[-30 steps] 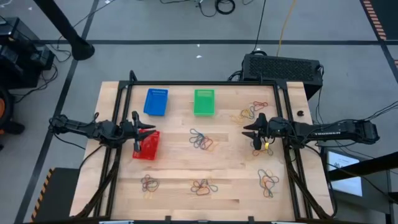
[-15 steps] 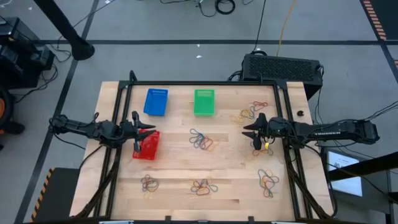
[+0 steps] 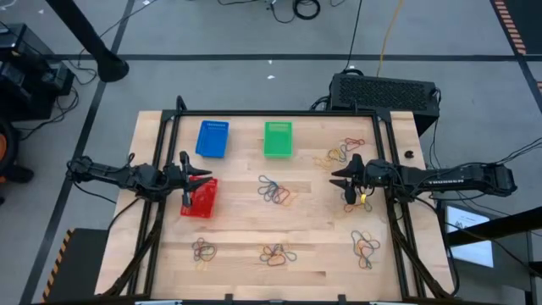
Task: Sort rubber bands into baskets
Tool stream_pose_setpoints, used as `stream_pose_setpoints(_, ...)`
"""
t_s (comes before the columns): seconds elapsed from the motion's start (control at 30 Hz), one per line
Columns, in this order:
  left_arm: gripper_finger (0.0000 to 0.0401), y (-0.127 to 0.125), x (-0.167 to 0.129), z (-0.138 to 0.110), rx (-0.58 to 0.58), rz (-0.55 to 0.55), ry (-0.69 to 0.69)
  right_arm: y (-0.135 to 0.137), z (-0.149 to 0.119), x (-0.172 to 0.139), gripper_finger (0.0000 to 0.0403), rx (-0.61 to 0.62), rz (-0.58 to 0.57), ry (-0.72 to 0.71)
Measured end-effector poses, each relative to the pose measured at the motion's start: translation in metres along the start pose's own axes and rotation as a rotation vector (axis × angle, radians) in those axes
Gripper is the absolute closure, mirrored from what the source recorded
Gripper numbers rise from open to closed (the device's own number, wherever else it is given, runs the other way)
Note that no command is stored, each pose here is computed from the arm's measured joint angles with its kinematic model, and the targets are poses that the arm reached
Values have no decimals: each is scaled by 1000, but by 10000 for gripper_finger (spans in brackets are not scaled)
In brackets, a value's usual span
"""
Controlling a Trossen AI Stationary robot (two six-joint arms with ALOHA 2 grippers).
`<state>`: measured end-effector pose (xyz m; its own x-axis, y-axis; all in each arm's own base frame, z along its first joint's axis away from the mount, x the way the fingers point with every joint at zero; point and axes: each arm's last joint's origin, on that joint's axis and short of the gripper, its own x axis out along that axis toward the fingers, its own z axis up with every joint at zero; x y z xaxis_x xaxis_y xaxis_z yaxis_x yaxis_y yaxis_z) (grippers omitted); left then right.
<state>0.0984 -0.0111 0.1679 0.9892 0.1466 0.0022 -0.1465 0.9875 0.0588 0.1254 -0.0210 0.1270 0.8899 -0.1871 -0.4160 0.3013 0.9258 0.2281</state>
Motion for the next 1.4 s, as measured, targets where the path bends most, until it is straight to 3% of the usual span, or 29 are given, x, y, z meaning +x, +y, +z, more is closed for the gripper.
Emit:
stream_pose_setpoints(1.03,311,0,0,0,0,0,0,0,0,0,264,1,-1,-2)
stream_pose_setpoints(1.4,311,0,0,0,5,4,-1,2,17,-1,264,14,19,-152)
